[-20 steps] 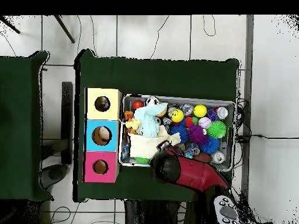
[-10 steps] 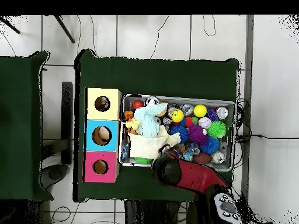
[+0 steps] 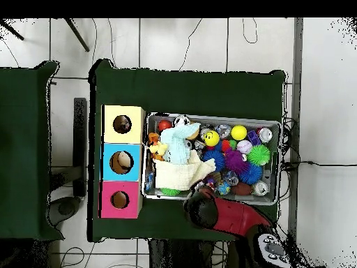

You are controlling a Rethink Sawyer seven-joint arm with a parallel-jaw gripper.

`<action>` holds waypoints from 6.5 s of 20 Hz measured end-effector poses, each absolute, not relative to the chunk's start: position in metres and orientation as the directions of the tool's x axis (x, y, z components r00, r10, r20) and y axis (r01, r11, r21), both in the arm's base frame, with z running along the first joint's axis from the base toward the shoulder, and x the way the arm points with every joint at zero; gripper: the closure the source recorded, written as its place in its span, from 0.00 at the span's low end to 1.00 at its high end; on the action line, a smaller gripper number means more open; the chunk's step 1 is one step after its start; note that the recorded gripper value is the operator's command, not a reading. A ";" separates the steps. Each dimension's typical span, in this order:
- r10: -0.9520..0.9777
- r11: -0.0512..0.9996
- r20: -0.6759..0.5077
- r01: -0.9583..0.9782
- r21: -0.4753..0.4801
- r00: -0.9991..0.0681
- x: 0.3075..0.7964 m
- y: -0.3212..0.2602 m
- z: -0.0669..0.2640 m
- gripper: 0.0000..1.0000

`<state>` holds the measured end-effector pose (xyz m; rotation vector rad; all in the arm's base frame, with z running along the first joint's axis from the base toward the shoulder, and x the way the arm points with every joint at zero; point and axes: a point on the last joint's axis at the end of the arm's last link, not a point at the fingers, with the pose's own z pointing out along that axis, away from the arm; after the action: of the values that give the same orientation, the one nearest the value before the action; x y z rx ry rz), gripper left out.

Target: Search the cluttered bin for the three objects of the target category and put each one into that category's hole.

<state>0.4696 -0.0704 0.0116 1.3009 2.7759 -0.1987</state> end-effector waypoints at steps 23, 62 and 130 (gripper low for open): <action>0.756 0.635 -0.115 0.765 -0.108 -0.644 0.451 -0.076 0.021 1.00; 0.722 0.657 -0.170 0.742 -0.133 -0.670 0.464 -0.060 0.069 0.00; 0.736 0.636 -0.239 0.768 -0.075 -0.633 0.517 -0.055 0.051 1.00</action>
<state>0.5170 -0.0548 0.0508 1.2400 2.6700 -0.2517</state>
